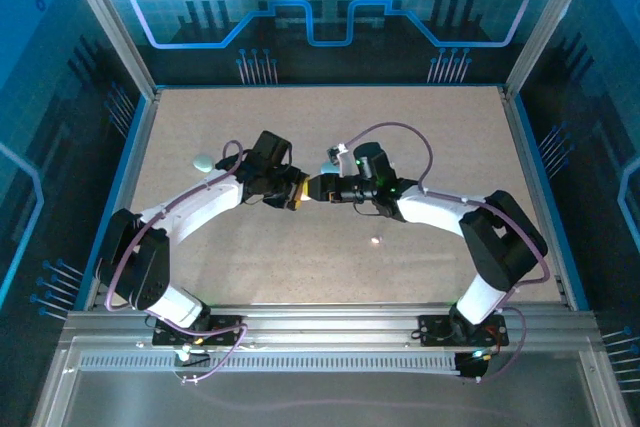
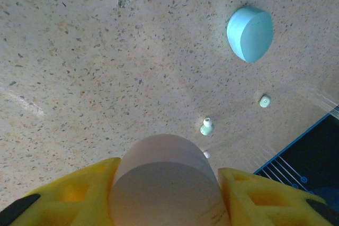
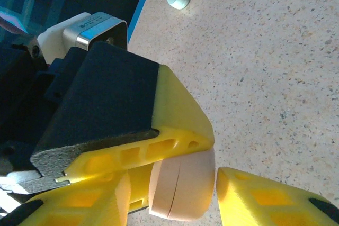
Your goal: Insert wireless bluetooth earbuds into charging case
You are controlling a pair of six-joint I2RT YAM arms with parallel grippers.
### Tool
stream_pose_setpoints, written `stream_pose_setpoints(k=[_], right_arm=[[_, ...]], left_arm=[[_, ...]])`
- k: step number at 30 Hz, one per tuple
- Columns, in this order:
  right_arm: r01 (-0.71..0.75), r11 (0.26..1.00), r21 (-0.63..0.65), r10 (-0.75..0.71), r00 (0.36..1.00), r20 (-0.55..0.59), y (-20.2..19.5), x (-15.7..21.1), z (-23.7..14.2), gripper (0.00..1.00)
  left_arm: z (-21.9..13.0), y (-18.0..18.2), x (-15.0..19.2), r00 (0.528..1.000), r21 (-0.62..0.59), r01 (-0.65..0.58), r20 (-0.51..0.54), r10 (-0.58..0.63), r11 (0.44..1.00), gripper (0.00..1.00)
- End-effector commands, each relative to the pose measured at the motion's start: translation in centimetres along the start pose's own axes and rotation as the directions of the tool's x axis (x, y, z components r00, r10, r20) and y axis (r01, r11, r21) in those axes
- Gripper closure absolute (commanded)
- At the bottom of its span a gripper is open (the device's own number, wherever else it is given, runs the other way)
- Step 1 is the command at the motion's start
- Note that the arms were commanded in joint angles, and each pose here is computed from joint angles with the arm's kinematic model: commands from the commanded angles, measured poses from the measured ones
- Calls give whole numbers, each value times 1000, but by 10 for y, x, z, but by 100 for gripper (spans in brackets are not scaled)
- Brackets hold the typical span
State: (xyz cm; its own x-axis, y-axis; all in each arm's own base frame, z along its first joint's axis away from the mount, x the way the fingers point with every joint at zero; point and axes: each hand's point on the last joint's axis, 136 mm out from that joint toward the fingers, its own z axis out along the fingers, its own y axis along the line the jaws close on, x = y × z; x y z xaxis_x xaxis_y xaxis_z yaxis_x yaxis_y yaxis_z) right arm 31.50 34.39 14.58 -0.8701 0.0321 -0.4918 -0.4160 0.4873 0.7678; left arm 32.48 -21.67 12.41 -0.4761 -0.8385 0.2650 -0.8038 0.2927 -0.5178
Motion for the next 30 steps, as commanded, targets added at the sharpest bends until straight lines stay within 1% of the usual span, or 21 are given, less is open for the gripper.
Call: stream_pose_setpoints(k=[1,3,8,11,12,14,16,17,19,20,21,22,23,24,26,27,28,29,30], right_arm=[[18,999,-29,-18,1000,8,10,-6,9,54],[11,1000,-24,-11,1000,6,8,-6,11,57],[-1,1000,-26,1,1000,-1,6,-5,15,57],[0,1000,-21,1,1000,7,5,-5,15,64],[1,1000,-20,-1,1000,9,5,-6,14,67],[2,1000,-19,-2,1000,10,6,-6,13,72],[2,1000,-22,-2,1000,9,9,-7,10,76],[1,1000,-23,-1,1000,7,9,-7,7,77],[-1,1000,-29,1,1000,11,12,-10,0,78],[-3,999,-34,4,1000,17,14,-12,-5,79],[-4,999,-44,5,1000,23,16,-15,-13,80],[-5,999,-51,6,1000,25,18,-17,-17,80],[-6,998,-66,8,999,31,21,-21,-28,80],[-5,997,-81,8,999,33,25,-25,-36,80],[-24,994,-104,26,999,24,28,-30,-56,80],[-32,992,-121,35,999,25,30,-34,-67,80],[-42,990,-135,46,998,30,31,-38,-76,80],[-57,987,-152,63,997,35,31,-42,-87,80],[-71,983,-170,78,996,37,32,-45,-97,80]], left_arm=[[-15,-21,16,998,69,-18,-51,22,997,69],[-16,-22,16,998,72,-18,-52,22,997,69],[-16,-25,18,998,88,-21,-57,26,996,69],[-16,-26,18,998,91,-22,-59,27,996,68],[-16,-27,18,998,95,-25,-60,31,995,68],[-16,-29,18,998,100,-33,-58,39,994,66],[-17,-32,17,997,114,-57,-49,63,992,59],[-18,-35,17,995,128,-83,-40,88,988,49],[-23,-46,14,985,173,-172,3,174,970,34],[-29,-53,11,967,198,-254,53,249,947,27],[-36,-59,7,944,215,-327,113,309,920,22],[-45,-65,4,916,229,-395,168,363,890,20],[-55,-71,0,873,234,-478,234,428,847,18],[-68,-81,-2,810,255,-575,312,496,778,16],[-90,-93,-2,698,279,-705,434,569,652,14],[-102,-101,5,616,299,-783,500,609,546,13],[-113,-106,14,521,308,-853,562,642,422,13],[-126,-111,24,431,317,-902,632,644,293,13],[-137,-112,30,336,295,-940,703,627,172,14]])
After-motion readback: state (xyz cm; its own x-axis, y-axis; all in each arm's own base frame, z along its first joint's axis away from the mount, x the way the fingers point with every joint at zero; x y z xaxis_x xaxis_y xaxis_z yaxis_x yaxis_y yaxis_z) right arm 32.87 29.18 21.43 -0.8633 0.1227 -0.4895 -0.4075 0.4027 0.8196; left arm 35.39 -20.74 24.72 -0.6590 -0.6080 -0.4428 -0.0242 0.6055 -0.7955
